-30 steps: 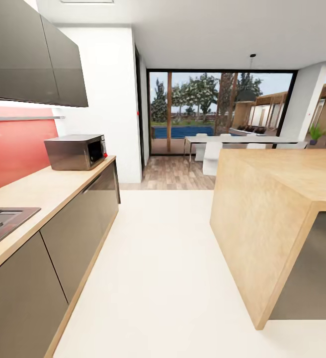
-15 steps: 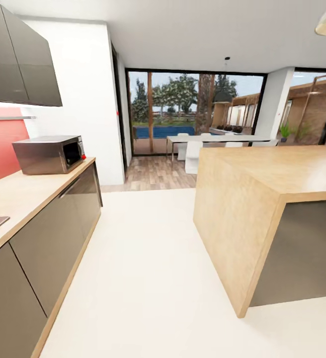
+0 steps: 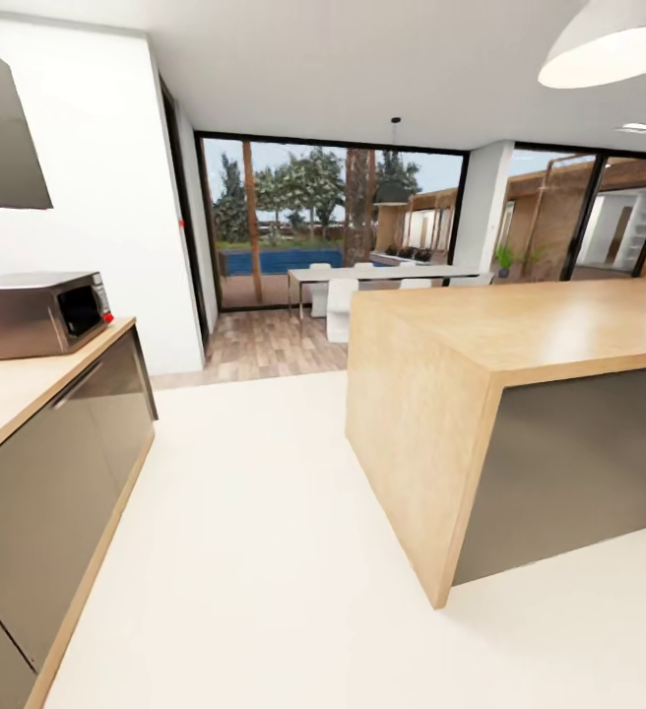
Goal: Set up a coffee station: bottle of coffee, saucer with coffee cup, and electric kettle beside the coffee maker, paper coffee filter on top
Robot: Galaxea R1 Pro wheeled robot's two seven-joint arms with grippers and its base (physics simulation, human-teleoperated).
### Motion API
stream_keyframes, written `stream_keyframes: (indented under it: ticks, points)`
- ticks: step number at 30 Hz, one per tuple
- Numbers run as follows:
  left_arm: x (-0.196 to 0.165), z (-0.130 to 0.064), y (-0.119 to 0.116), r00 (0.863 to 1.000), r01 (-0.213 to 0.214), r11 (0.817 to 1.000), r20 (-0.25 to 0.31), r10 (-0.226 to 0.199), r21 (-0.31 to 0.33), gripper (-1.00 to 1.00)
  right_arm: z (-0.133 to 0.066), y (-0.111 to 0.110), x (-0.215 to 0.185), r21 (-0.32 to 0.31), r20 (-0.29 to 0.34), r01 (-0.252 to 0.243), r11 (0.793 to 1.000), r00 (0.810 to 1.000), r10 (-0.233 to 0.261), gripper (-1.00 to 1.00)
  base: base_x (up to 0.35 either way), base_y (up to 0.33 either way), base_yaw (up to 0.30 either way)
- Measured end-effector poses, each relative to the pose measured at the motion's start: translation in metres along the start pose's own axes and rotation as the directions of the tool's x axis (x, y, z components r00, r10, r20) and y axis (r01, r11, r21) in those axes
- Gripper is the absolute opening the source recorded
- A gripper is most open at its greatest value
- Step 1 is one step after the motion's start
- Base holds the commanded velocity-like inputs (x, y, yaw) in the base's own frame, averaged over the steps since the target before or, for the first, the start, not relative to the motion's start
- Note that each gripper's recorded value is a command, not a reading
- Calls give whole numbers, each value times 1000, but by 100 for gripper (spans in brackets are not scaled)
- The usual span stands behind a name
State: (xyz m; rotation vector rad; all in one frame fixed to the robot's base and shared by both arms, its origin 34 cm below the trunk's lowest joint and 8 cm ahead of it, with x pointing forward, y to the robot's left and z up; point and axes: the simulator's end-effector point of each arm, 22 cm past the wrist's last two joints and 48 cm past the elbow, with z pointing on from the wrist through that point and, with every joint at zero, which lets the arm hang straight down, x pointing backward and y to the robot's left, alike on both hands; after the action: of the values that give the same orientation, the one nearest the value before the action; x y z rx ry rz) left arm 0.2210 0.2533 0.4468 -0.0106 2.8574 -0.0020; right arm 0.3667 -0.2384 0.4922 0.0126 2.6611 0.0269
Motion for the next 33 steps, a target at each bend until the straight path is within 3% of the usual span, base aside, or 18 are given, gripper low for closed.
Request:
stream_keyframes:
  ticks: [3,7,13,24,33]
  points:
    - [-26,1,-2,997,-5,1000,81,4,5,100,0,-1,-8,2,16,0,1000,1000,0,100,0,0,-288]
    - [-36,2,-3,994,-13,1000,106,11,10,100,0,-18,-6,23,12,11,1000,1000,-11,100,0,0,-288]
    - [-95,2,3,976,-8,1000,219,8,0,100,0,-26,-4,32,9,15,999,1000,-15,100,0,0,-260]
    - [-94,2,1,976,-17,1000,218,17,-2,100,0,-26,-5,33,10,15,999,1000,-15,100,0,0,-276]
    - [-86,2,-2,979,0,1000,205,-1,7,100,-1,-36,-4,53,10,-21,998,1000,21,100,0,0,-279]
